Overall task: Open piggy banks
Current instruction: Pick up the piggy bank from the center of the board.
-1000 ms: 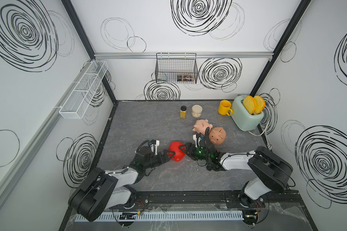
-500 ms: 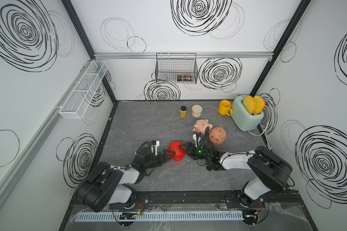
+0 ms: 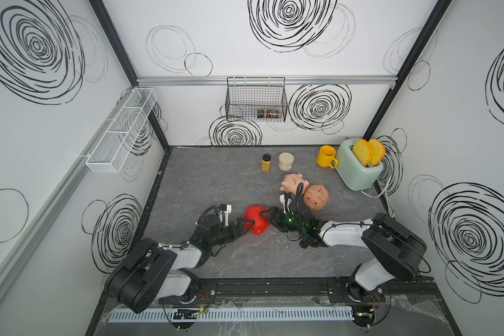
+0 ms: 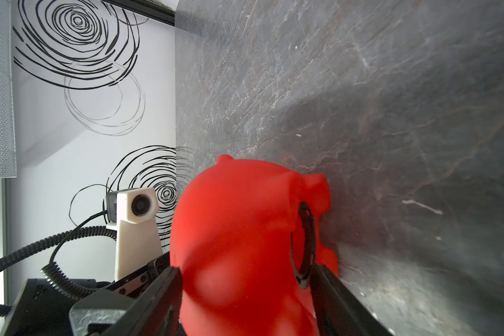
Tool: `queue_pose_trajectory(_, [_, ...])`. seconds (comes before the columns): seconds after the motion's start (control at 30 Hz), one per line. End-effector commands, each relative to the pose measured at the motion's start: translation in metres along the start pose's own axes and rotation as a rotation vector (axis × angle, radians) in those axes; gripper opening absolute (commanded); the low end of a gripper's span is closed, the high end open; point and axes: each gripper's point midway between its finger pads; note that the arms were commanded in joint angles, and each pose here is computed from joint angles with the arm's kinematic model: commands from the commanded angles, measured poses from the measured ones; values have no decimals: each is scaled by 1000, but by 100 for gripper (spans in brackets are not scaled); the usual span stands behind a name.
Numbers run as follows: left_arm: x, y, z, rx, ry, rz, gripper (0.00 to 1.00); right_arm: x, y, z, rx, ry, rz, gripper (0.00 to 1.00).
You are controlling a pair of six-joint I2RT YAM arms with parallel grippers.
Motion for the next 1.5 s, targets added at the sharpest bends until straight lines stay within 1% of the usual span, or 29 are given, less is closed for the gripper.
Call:
queue_pose_trajectory(0.0, [-12,-26,0,80,-33,55,96,14,-37,0,137,47,12,74])
queue_pose_trajectory(0.4, [-27,-31,-2,104,-87,-27,96,16,-38,1,141,51,13,73])
queue_pose_trajectory(0.53, [-28,-32,-1,115,-86,-41,96,17,-38,2,141,54,11,73])
queue_pose_trajectory(0.63, [-27,-30,0,114,-81,-47,100,18,-38,2,142,56,11,73])
queue_pose_trajectory(0.7, [-26,-27,1,109,-77,-51,96,17,-38,3,140,55,11,73])
queue_pose_trajectory(0.8, [-24,-24,1,103,-70,-57,93,18,-38,3,141,58,10,73])
queue_pose_trajectory(0.9, [-23,-23,2,100,-68,-57,89,19,-39,3,142,58,10,73])
queue_pose_trajectory(1.1, [-24,-23,3,99,-69,-49,83,18,-39,1,144,53,7,73])
queue_pose_trajectory(1.17, [-24,-21,3,91,-68,-42,83,17,-35,0,133,52,-2,74])
queue_pose_trajectory(1.23, [-24,-20,3,80,-68,-33,82,16,-25,-1,100,52,-24,77])
queue_pose_trajectory(1.33, [-27,-15,2,42,-84,-9,82,13,2,-10,28,39,-85,86])
queue_pose_trajectory(1.4, [-30,-14,1,11,-95,17,82,9,21,-22,0,-1,-136,93])
queue_pose_trajectory(1.47, [-35,-13,0,-21,-110,48,82,3,30,-35,7,-53,-179,95])
Point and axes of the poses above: each gripper's point midway between its finger pads, its own z axis out along the fingers, its own y axis along the line the jaws close on, x = y × z
